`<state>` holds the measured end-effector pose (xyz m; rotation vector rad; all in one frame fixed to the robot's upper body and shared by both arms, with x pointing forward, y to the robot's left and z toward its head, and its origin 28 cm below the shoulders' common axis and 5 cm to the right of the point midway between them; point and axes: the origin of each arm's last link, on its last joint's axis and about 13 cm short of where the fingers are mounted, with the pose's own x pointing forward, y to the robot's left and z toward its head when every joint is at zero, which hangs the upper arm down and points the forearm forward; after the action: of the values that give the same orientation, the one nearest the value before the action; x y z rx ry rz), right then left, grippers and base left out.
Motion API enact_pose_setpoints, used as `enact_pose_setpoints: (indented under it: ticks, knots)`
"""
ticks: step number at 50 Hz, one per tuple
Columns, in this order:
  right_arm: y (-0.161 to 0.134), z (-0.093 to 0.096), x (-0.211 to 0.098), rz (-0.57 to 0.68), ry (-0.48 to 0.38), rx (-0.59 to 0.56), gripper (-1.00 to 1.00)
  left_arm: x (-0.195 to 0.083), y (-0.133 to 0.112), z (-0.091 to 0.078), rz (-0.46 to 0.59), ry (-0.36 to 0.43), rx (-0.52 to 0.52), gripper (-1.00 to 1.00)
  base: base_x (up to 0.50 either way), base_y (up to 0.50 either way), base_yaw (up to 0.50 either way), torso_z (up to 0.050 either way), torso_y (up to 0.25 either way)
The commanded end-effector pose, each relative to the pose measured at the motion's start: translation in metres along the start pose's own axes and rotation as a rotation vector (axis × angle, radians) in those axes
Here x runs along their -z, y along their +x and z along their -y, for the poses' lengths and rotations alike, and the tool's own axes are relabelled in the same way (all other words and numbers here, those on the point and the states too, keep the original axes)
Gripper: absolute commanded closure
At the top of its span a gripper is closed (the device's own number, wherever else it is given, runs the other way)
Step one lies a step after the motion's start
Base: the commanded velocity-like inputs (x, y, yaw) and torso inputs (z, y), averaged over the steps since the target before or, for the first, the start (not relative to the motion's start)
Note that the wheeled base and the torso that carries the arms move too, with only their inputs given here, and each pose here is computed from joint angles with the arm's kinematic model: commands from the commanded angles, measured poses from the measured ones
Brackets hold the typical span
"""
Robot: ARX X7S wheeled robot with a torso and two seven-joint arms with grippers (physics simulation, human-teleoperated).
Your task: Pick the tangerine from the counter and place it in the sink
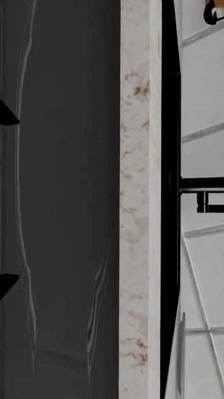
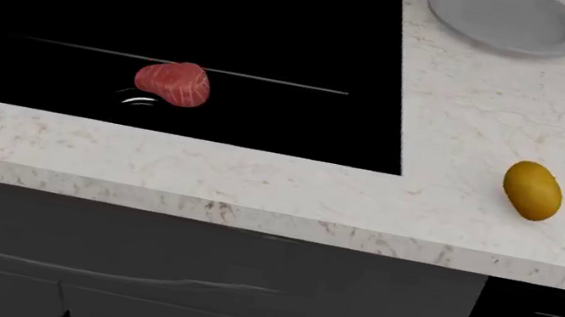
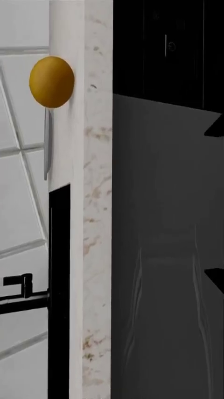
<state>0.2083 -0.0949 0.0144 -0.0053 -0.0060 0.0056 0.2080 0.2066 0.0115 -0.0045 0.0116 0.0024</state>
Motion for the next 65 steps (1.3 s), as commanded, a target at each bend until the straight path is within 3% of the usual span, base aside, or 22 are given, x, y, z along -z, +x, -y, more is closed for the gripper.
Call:
enact_pose_setpoints:
  ticks: [1,19,37,38,65]
  knots:
    - [-0.001,0.000,-0.001,0.001,-0.006,0.000,-1.00,0.000,0.000,0.000,-0.001,0.003,-0.004,-1.00,0.00,0.00,0.00,0.000,0.000]
    - [-0.001,0.002,-0.027,0.078,-0.041,-0.004,-1.00,-0.023,0.002,0.002,0.069,0.021,0.019,-1.00,0.00,0.00,0.00,0.000,0.000]
    - [-0.001,0.006,-0.057,0.166,-0.055,0.017,-1.00,-0.035,0.004,-0.004,0.137,0.033,-0.023,-1.00,0.00,0.00,0.00,0.000,0.000]
    - [0.001,0.010,-0.071,0.226,-0.061,0.034,-1.00,-0.057,0.010,-0.008,0.233,0.077,-0.023,-1.00,0.00,0.00,0.00,0.000,0.000]
    - [0.010,0.020,-0.103,0.226,-0.113,0.027,-1.00,-0.093,0.029,-0.017,0.236,0.115,-0.071,-1.00,0.00,0.00,0.00,0.000,0.000]
